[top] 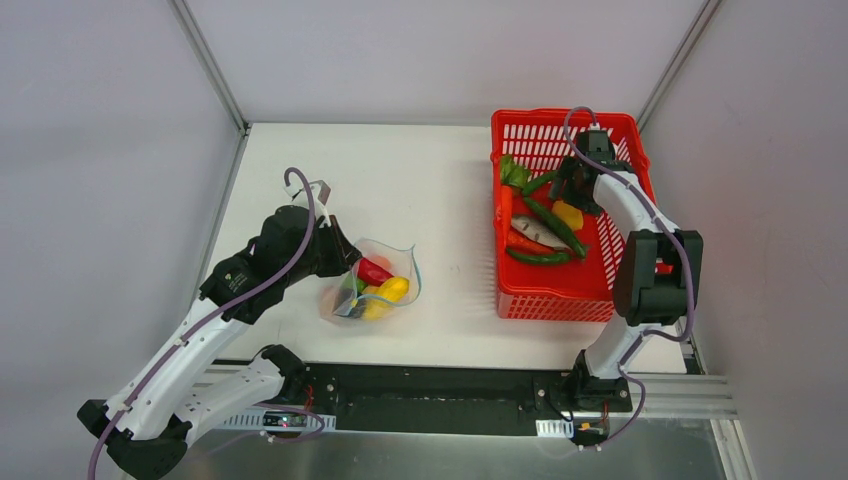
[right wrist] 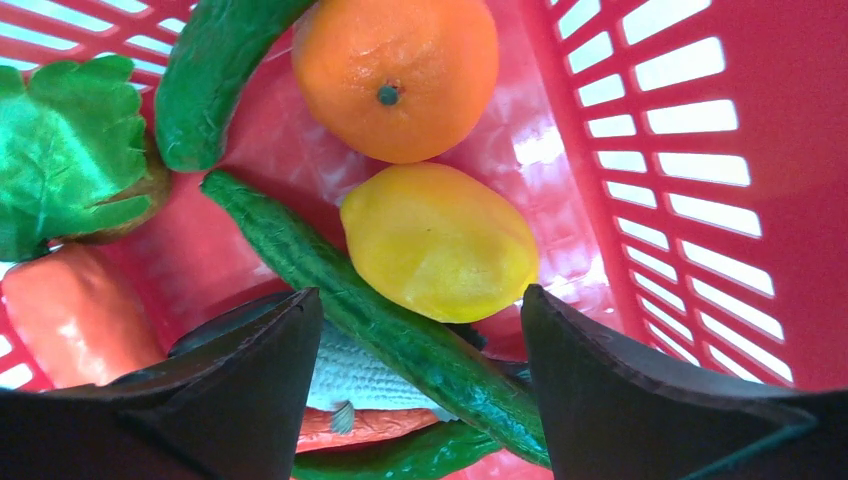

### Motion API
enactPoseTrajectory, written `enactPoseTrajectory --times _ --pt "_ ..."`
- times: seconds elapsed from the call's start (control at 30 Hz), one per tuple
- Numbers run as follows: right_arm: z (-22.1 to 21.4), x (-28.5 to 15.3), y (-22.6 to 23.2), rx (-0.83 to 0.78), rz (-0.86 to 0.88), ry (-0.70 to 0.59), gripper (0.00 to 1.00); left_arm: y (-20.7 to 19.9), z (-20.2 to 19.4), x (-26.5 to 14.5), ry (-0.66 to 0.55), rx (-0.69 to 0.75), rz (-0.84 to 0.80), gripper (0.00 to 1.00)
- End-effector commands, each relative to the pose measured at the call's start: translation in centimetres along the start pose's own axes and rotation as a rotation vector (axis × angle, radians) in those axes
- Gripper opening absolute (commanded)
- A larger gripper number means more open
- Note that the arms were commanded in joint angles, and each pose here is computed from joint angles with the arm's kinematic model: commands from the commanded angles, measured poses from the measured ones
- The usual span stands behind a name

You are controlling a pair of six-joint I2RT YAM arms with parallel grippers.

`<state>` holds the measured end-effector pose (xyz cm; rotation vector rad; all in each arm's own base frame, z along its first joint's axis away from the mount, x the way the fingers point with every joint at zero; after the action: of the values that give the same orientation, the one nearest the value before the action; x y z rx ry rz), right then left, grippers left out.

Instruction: Place the food in the zip-top bag and seal the zipper

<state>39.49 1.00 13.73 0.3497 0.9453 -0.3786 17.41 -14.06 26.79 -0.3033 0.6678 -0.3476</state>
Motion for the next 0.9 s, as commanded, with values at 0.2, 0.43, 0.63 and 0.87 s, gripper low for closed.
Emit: enactPoseTrajectory --times 0.2,0.43,0.63,0.87 --pt "-0.1 2.5 -1.1 0.037 -0.084 0.006 0.78 -0.3 0.8 -0.3 -0.041 -0.008 -0.024 0.0" --pt "-2.2 4.4 -1.5 0.027 -0.099 0.088 0.79 -0.2 0.7 -0.4 -0.042 -0.009 -0.022 0.0" --pt "-1.1 2.4 -0.9 0.061 -0.049 0.036 0.63 -0.2 0.6 -0.3 -0.039 -0.011 -0.026 0.0" --pt "0.1 -1.4 0.4 0.086 0.069 0.002 0.61 -0.3 0.7 -0.4 -0.042 -0.015 -0.031 0.0"
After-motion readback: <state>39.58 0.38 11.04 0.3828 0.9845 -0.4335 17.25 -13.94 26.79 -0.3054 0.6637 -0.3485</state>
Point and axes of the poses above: each gripper's point midway between its finger pads, its own x axis out along the fingers, its own y axis along the line the jaws close on, z = x × y, the point moved 4 cm from there along -x, back along the fingers, and after that the axes turned 7 degrees about x, right-handed, at the moved point
